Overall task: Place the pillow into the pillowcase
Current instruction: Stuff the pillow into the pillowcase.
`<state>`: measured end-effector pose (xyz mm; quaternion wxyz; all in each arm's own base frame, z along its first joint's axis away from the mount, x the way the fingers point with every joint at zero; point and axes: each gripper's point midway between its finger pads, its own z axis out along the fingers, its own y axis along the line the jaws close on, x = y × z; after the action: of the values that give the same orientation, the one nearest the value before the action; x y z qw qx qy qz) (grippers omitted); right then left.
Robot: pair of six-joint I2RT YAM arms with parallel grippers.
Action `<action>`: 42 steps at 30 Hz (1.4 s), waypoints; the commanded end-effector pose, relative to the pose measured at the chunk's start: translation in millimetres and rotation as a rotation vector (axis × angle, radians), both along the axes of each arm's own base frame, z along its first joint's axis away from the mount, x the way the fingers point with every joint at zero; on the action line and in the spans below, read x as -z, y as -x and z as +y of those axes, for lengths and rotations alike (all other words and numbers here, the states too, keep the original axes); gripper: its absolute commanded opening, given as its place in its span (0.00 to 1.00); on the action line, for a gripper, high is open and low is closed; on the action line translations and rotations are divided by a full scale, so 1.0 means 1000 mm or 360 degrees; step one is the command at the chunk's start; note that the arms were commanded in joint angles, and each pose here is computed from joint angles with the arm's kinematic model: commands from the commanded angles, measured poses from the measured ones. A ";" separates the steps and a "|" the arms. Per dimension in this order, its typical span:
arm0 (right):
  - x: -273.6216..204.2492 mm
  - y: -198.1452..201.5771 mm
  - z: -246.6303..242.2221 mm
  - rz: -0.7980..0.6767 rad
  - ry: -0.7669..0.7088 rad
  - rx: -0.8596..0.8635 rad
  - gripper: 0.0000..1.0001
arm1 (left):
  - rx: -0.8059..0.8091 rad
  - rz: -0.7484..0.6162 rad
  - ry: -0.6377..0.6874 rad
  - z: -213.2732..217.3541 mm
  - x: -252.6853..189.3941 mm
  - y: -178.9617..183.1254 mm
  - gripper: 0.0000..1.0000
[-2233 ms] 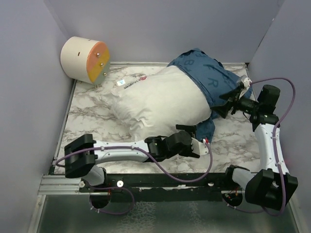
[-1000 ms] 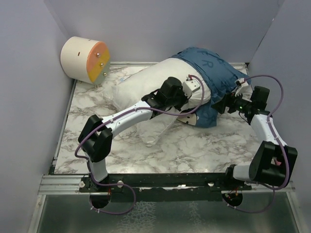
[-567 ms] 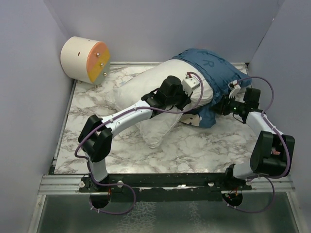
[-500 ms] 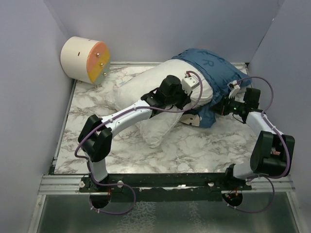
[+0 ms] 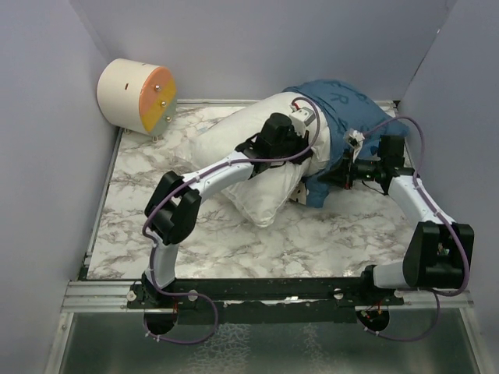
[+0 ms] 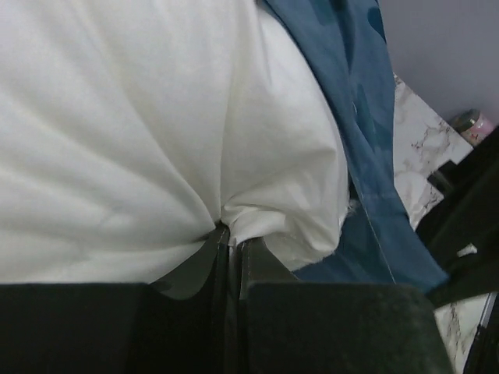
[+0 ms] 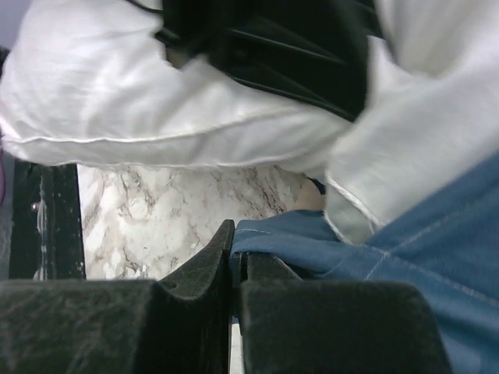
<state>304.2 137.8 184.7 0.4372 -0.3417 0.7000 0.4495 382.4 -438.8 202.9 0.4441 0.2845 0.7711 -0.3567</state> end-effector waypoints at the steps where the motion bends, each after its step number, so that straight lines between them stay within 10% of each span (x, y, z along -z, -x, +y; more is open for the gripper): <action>1: -0.031 0.050 0.038 -0.0012 -0.0248 -0.0434 0.01 | -0.0182 0.0060 0.0226 -0.024 0.007 -0.039 0.00; 14: 0.023 0.019 0.032 0.0166 0.0126 -0.0194 0.01 | 0.0019 0.0232 0.0322 -0.043 0.046 -0.022 0.00; 18: 0.038 0.015 0.022 0.0116 0.0301 -0.0230 0.19 | 0.0160 0.0219 0.0284 -0.030 0.051 0.008 0.01; 24: -0.039 0.059 0.025 -0.0235 0.0026 -0.0512 0.54 | 0.0214 0.0034 0.0105 0.017 0.036 0.046 0.52; 31: -0.093 0.037 0.005 -0.0352 0.0303 -0.0147 0.80 | 0.0275 -0.0278 -0.0069 0.069 -0.042 0.071 0.78; 42: -0.063 -0.061 -0.060 -0.0128 0.0550 0.0867 0.57 | -0.0334 -0.0480 -0.0467 0.174 -0.036 0.041 0.99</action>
<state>324.5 112.7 265.0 0.4856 -0.3493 0.7590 0.2569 323.0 -317.1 280.7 0.5483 0.3470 0.7132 -0.2653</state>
